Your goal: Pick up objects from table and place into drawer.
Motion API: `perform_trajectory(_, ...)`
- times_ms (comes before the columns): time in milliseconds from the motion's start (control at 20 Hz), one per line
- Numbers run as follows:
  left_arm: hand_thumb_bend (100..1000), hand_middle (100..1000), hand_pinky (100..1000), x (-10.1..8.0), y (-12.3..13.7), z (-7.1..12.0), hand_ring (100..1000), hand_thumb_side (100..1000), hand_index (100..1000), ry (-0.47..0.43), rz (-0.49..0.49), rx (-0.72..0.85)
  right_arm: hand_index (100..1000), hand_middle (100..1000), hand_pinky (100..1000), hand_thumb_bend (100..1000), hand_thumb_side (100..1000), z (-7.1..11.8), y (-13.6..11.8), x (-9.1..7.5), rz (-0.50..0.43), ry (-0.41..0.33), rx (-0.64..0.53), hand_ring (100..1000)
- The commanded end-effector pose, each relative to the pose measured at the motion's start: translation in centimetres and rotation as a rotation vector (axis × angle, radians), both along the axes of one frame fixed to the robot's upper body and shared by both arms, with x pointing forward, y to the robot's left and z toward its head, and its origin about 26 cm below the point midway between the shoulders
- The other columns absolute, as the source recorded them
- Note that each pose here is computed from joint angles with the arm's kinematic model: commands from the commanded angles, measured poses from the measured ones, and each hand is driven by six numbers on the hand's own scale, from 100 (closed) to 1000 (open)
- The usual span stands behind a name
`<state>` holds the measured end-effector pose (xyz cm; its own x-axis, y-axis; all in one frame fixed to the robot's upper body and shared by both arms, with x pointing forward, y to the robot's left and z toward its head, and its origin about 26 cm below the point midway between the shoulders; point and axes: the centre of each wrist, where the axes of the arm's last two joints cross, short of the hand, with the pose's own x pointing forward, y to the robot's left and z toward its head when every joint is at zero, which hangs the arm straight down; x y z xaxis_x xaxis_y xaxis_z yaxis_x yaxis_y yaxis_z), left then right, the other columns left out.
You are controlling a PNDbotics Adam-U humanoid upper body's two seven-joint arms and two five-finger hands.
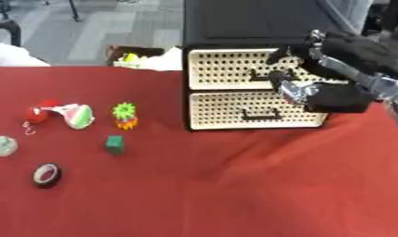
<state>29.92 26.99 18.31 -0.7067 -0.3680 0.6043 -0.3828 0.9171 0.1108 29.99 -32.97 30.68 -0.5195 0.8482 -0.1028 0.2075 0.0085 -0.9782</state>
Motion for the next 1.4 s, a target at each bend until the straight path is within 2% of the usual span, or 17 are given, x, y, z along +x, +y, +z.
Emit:
perform_trajectory(50,100,593,445,-0.2,0.0,0.9,502,850,711,-0.030,-0.008,0.018,806,100,100,100,1000,0.8,-0.5,0.3,-0.038,-0.009,-0.017,100)
perform_trajectory(450,100,593,444,-0.2,0.0,0.8,502,850,710,-0.030,-0.008,0.018,805,100,100,100,1000,0.5,-2.0,1.6,-0.108,0.017,-0.004,100)
perform_trajectory(1400,100,594,444,-0.2,-0.1,0.8,501,851,709,-0.031,-0.012,0.017,800,100,100,100,1000,-0.4,-4.0,3.9,-0.178,0.052,0.026,100)
